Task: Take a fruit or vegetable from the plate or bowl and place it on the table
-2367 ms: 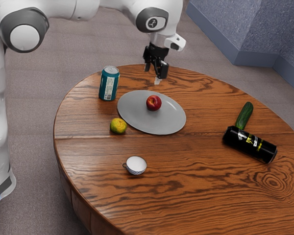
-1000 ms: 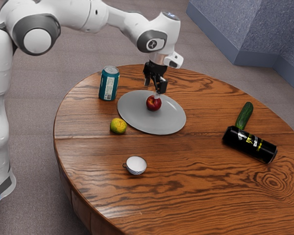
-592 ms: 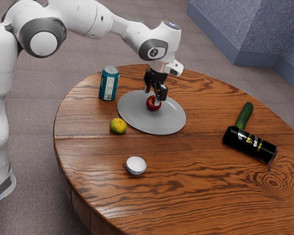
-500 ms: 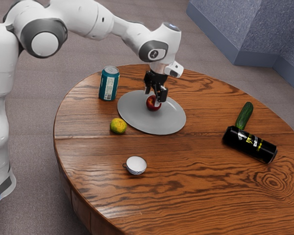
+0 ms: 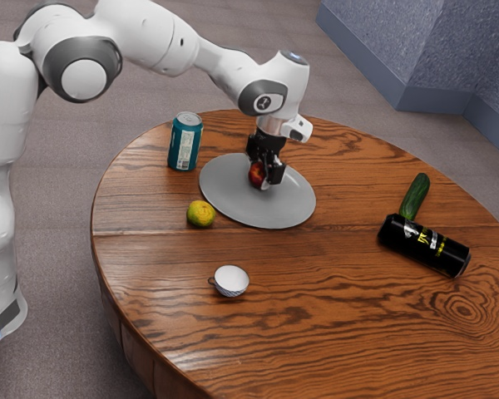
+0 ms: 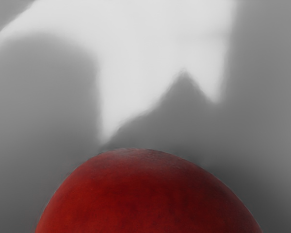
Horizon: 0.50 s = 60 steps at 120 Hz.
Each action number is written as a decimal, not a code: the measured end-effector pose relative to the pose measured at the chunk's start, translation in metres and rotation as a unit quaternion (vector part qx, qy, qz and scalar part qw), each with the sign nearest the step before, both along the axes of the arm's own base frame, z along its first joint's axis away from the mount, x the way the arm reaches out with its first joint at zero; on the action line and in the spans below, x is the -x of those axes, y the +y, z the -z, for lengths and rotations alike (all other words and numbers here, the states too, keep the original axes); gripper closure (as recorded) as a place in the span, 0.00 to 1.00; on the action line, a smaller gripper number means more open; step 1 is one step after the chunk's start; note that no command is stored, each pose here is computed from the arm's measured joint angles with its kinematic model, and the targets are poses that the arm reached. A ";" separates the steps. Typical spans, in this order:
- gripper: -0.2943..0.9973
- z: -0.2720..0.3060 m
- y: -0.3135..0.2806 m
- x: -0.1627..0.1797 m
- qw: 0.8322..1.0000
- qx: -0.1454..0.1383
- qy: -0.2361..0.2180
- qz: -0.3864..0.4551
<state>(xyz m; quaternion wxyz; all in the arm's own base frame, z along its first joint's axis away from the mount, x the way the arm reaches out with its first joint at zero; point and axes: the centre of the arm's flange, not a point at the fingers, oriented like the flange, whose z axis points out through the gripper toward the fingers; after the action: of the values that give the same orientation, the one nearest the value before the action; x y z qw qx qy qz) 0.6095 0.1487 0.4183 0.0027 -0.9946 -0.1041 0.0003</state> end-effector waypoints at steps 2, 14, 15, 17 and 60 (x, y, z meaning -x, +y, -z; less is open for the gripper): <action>0.49 0.000 0.000 0.000 1.000 0.000 0.000 0.000; 0.52 -0.013 -0.003 0.001 1.000 -0.004 -0.011 0.002; 0.52 -0.015 -0.005 0.001 1.000 -0.004 -0.012 0.003; 0.52 -0.020 -0.007 0.001 1.000 -0.005 -0.015 0.005; 0.51 -0.107 -0.210 -0.037 0.982 -0.023 -0.076 0.174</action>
<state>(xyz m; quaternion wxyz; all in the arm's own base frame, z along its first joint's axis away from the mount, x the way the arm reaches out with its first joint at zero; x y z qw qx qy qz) 0.6461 -0.0617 0.5251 0.0177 -0.9943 0.0703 -0.0777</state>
